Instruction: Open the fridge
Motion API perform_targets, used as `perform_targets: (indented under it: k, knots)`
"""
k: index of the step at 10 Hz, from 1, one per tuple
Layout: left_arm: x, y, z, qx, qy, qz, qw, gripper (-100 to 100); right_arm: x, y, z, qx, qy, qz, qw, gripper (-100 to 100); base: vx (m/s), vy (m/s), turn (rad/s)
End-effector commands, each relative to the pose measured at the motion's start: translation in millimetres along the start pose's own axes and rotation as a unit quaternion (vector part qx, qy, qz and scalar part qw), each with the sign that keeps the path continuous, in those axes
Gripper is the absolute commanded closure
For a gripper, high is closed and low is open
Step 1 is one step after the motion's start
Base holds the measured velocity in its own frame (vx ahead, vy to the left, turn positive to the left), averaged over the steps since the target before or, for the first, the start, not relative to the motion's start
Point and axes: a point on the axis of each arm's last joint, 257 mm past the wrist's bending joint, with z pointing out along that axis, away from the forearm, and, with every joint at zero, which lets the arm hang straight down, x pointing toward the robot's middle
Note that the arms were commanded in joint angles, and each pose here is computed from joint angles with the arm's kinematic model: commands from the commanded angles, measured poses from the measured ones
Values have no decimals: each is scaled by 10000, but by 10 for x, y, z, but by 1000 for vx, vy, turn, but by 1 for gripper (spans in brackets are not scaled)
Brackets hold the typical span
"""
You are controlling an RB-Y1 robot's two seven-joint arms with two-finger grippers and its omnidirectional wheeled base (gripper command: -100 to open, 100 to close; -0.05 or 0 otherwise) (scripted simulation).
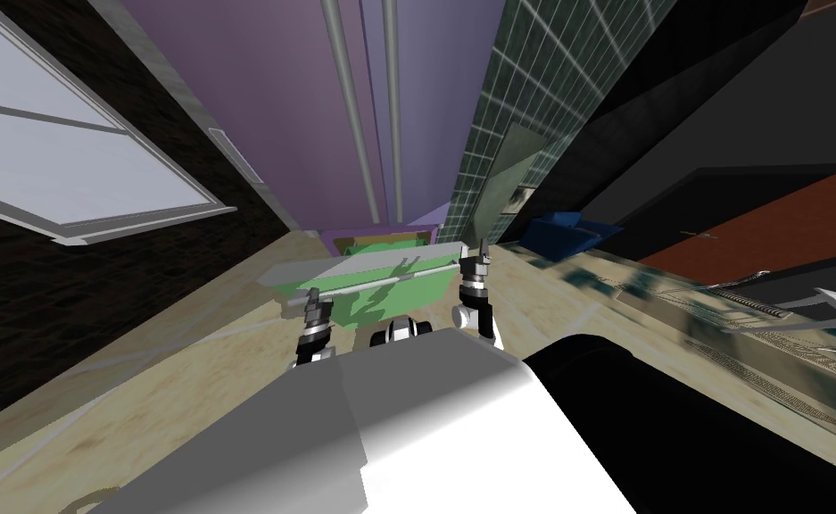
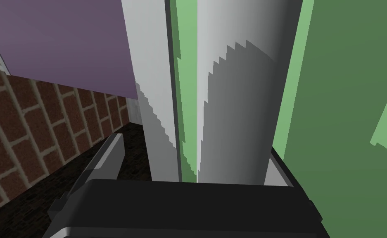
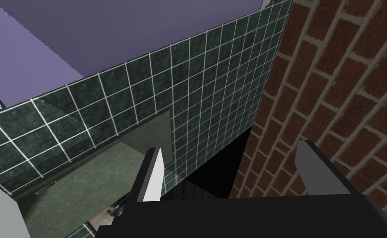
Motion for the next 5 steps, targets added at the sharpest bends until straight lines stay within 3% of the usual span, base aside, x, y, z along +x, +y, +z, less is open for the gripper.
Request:
perform_targets:
  k: [1,5]
  knots:
    - [-1,17,-15,-28,-4,-1,10000,0,0,0,0,0,0,0,10000,0,0,0,0]
    - [-5,40,-32,-67,-10,-1,10000,0,0,0,0,0,0,0,10000,0,0,0,0]
